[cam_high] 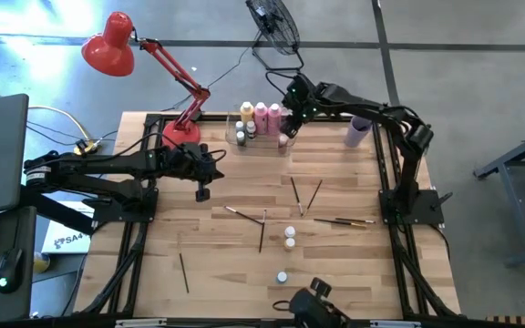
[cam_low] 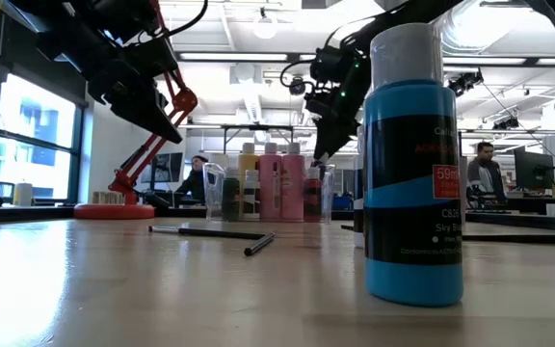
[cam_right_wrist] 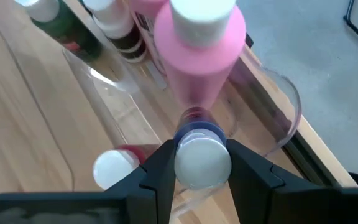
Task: Pick & Place Paint Supplies
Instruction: Put the small blue paint bottle into the transparent bin
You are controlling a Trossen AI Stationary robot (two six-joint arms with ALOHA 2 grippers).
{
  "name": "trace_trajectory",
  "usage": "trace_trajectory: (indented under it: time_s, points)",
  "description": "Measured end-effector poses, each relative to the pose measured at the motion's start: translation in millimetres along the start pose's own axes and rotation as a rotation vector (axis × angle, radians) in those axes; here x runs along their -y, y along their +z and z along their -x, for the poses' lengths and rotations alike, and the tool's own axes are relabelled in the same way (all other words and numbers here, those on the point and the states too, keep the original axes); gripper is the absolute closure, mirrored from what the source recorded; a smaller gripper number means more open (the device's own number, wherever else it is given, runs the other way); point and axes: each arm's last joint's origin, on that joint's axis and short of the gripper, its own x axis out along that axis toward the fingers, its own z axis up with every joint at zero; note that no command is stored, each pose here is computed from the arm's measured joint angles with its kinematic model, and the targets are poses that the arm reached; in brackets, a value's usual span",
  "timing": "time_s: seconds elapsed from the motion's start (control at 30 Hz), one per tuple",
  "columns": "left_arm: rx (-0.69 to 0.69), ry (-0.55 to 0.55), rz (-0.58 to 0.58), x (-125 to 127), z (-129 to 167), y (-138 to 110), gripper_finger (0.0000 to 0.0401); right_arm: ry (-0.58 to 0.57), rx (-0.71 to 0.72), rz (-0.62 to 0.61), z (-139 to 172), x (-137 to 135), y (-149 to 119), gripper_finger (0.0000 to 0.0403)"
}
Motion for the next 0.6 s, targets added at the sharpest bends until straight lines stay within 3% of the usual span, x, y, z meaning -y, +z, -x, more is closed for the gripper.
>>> trace_trajectory:
  time_s: [0.6]
  points:
    - [-0.001, 0.000, -0.002, 0, 0, 0, 0.0401, -0.002, -0.053, 0.010, -26, 4, -5, 0.0287]
